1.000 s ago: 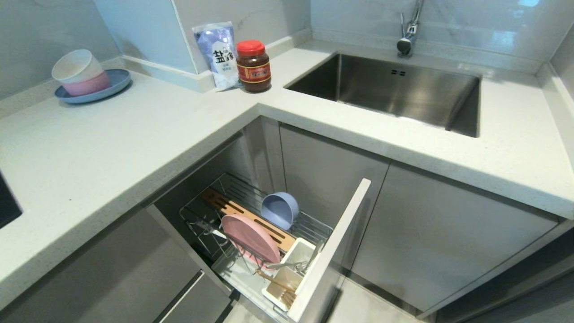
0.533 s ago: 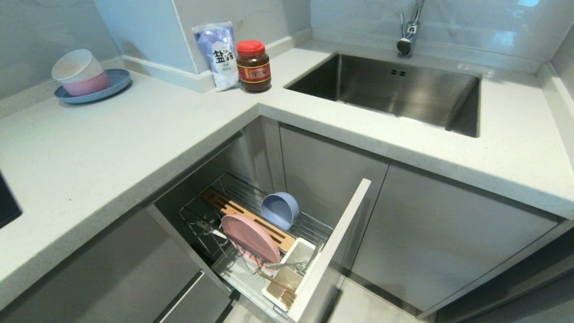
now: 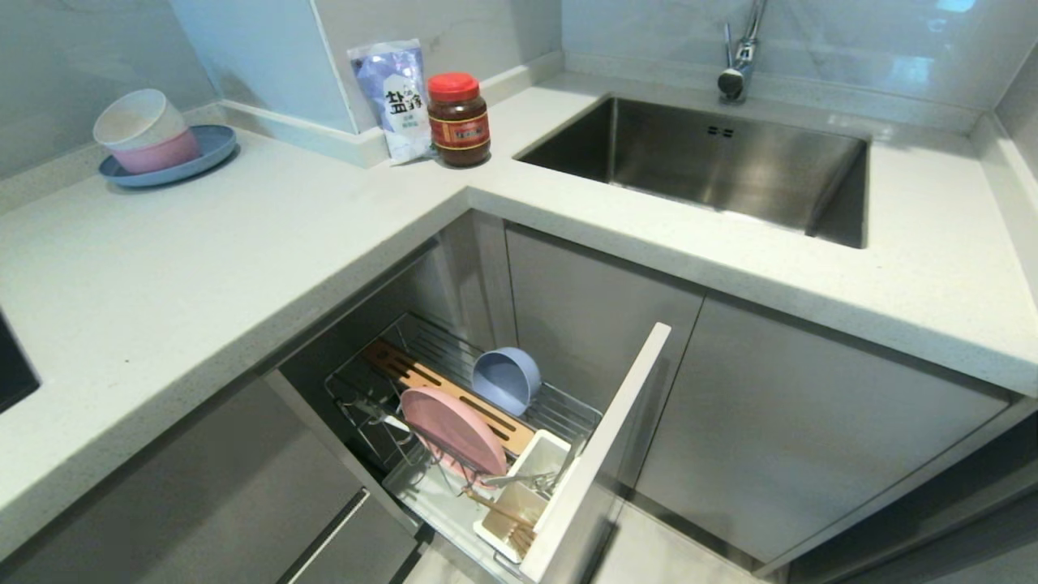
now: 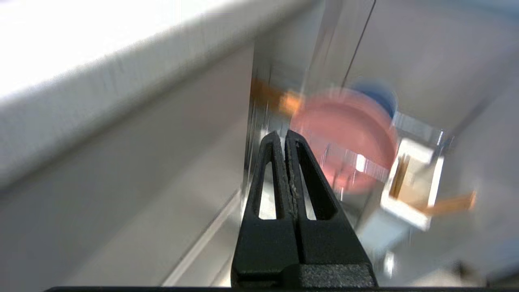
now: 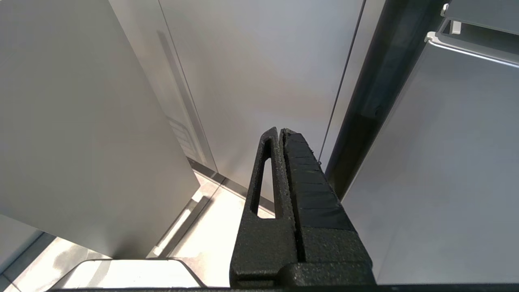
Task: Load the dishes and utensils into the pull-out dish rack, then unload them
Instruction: Take the plate out of the cupboard
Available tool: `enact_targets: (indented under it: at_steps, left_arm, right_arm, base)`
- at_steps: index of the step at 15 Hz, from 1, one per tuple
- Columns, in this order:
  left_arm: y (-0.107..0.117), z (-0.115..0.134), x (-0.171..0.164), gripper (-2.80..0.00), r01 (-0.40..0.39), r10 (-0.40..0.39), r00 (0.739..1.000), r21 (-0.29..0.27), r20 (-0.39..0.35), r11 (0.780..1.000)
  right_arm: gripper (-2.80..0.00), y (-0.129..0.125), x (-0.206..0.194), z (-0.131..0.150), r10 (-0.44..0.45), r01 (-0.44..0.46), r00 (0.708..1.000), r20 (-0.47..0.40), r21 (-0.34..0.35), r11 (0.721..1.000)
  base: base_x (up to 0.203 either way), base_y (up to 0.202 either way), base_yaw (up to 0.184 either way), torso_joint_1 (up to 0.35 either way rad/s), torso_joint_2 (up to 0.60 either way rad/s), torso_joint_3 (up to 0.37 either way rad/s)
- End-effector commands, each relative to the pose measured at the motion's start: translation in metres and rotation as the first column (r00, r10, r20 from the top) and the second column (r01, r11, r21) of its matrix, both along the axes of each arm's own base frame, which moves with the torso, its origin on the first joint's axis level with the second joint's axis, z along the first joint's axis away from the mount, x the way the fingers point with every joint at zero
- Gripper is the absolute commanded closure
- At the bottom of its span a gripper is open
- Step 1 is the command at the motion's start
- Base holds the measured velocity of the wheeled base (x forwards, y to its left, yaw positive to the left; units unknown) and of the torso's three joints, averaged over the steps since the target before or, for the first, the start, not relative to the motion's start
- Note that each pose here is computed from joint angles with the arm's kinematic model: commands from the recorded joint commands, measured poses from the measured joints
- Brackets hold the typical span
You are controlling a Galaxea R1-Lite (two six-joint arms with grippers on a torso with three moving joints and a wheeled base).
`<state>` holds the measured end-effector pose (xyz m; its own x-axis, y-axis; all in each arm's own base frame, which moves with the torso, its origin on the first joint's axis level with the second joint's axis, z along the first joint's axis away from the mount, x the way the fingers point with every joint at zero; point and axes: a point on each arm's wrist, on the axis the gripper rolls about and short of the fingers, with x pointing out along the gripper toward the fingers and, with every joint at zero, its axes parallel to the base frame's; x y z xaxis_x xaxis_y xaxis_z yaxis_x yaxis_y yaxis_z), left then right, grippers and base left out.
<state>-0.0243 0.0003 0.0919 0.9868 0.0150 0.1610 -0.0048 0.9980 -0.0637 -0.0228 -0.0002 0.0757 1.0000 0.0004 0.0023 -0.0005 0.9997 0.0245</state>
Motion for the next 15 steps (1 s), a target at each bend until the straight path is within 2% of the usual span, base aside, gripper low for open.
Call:
enact_targets:
  at_steps: [1,3,5,8,10,12,14,15]
  left_arm:
    - [0.0,0.022,-0.007,0.0,0.006,-0.007,0.993,0.005,0.12,1.0]
    - [-0.001,0.06,-0.025,0.0,0.05,-0.055,0.971,0.027,0.235,0.998]
    - [-0.003,0.106,-0.042,0.0,0.11,-0.125,0.944,0.066,0.305,0.992]
    - [-0.006,0.183,-0.043,0.0,0.179,-0.216,0.916,0.138,0.339,0.974]
    - [-0.006,0.232,-0.029,0.0,0.198,-0.243,0.904,0.158,0.352,0.967]
    - [-0.006,0.275,-0.008,0.0,0.229,-0.257,0.896,0.119,0.363,0.966]
    - [-0.006,0.306,0.022,0.0,0.277,-0.253,0.896,-0.013,0.365,0.961]
    - [-0.005,0.314,0.037,0.0,0.276,-0.227,0.905,-0.092,0.36,0.957]
  right_arm:
    - [0.0,0.0,0.0,0.0,0.0,0.0,1.0,0.003,0.0,1.0]
    - [0.0,0.0,0.0,0.0,0.0,0.0,1.0,0.003,0.0,1.0]
    - [0.0,0.0,0.0,0.0,0.0,0.0,1.0,0.003,0.0,1.0]
    - [0.0,0.0,0.0,-0.001,0.0,0.0,1.0,0.002,0.0,1.0]
    - [0.0,0.0,0.0,-0.001,0.001,-0.001,1.0,0.003,0.0,1.0]
    - [0.0,0.0,0.0,-0.001,0.0,0.0,1.0,0.002,0.0,1.0]
    - [0.0,0.0,0.0,0.0,0.001,-0.001,1.0,0.003,0.0,1.0]
    - [0.0,0.0,0.0,0.0,0.0,0.0,1.0,0.003,0.0,1.0]
  base:
    - [0.0,0.0,0.0,0.0,0.0,0.0]
    - [0.0,0.0,0.0,0.0,0.0,0.0]
    - [0.0,0.0,0.0,0.0,0.0,0.0]
    - [0.0,0.0,0.0,0.0,0.0,0.0]
    - [0.0,0.0,0.0,0.0,0.0,0.0]
    - [0.0,0.0,0.0,0.0,0.0,0.0]
    - [0.0,0.0,0.0,0.0,0.0,0.0]
    - [0.0,0.0,0.0,0.0,0.0,0.0]
